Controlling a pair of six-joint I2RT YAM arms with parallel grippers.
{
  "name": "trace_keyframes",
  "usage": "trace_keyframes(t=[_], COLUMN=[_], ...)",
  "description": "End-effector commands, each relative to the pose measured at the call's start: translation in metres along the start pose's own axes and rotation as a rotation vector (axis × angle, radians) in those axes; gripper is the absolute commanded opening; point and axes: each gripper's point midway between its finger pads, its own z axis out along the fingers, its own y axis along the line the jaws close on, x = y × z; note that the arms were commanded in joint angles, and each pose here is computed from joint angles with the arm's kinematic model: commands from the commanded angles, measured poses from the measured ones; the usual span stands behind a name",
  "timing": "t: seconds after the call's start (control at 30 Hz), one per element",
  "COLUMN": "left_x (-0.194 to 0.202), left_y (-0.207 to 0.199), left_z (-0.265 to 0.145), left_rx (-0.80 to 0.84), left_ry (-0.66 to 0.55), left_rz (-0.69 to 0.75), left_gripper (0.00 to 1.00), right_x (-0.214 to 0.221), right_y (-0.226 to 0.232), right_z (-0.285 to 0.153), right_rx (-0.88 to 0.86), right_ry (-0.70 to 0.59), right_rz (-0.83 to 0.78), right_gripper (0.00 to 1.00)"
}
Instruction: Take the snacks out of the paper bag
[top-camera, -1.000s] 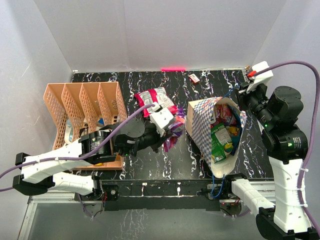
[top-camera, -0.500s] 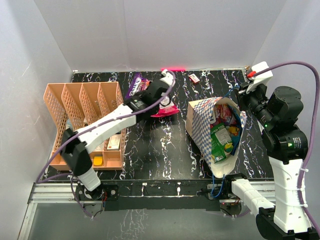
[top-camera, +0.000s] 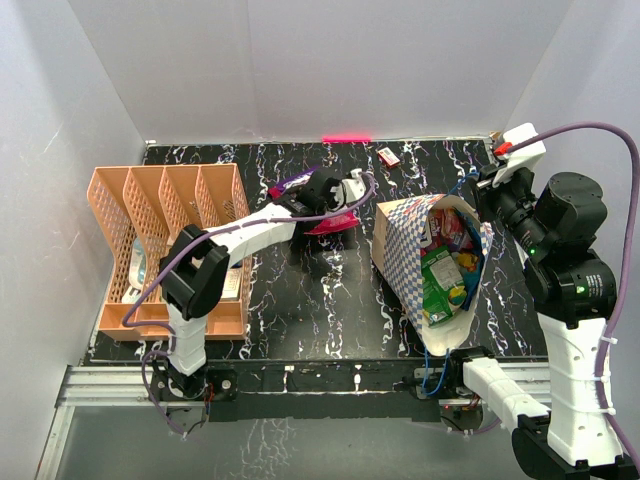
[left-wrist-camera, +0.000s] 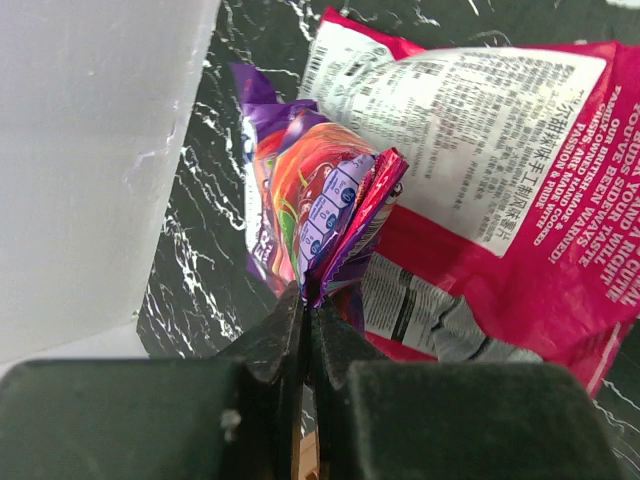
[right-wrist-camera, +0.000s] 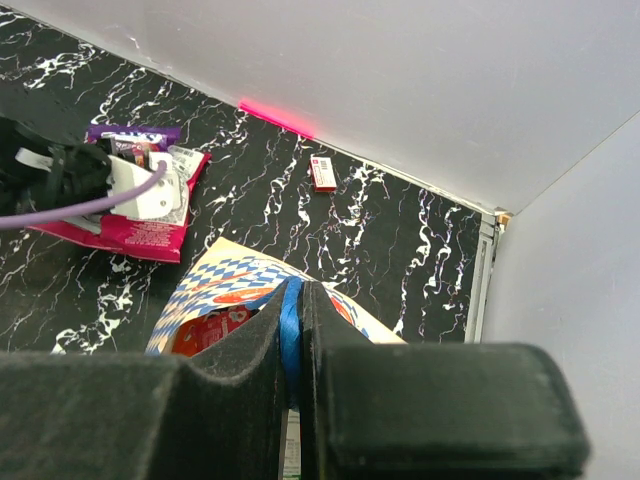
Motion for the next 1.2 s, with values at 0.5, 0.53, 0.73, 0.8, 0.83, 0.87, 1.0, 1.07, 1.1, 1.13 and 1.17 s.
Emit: trace_keyframes(t=[0.5, 0.53, 0.73, 0.8, 0.83, 0.87, 1.0, 1.07, 1.1, 1.13, 1.17], left_x=[-0.048, -0.055, -0.086, -0.092, -0.096, -0.1, -0.119, -0.131, -0.138, -0.147, -0.155], left_y=[0.013, 0.014, 0.003, -0.005, -0.01, -0.017, -0.061, -0.087, -0.1, -0.113, -0.128], left_z=[-0.09, -0.108, -0.237, -0.279, -0.298, -0.32, -0.364, -0.37, -0.37, -0.372, -0.372], left_rx=[0.191, 0.235, 0.586, 0.732, 0.804, 0.868, 0.908, 0.852, 0.831, 0.818, 0.794], left_ry=[-0.228, -0.263, -0.607, -0.731, -0.786, -0.834, -0.881, -0.879, -0.864, -0.849, -0.83], left_rz=[-0.504, -0.582, -0.978, -1.095, -1.134, -1.147, -1.104, -1.022, -0.977, -0.931, -0.876], left_gripper=[0.84, 0.88, 0.89, 0.87, 0.87, 0.86, 0.86, 0.84, 0.82, 0.79, 0.76], right_x=[-0.046, -0.046, -0.045, -0.043, -0.042, -0.041, -0.037, -0.035, -0.035, -0.035, -0.035], right_y=[-0.004, -0.003, -0.001, 0.0, 0.001, 0.0, 0.002, 0.005, 0.007, 0.007, 0.007], right_z=[-0.005, -0.004, -0.005, -0.005, -0.004, -0.003, 0.003, 0.006, 0.007, 0.008, 0.009], right_rx=[0.002, 0.001, -0.009, -0.014, -0.014, -0.01, -0.02, -0.037, -0.046, -0.051, -0.052], right_ry=[-0.16, -0.158, -0.163, -0.161, -0.159, -0.156, -0.14, -0.133, -0.129, -0.126, -0.123], right_rz=[-0.014, -0.013, -0.003, -0.002, 0.0, 0.002, 0.038, 0.056, 0.062, 0.068, 0.074], right_gripper=[0.08, 0.08, 0.08, 0.08, 0.08, 0.08, 0.08, 0.08, 0.08, 0.08, 0.07])
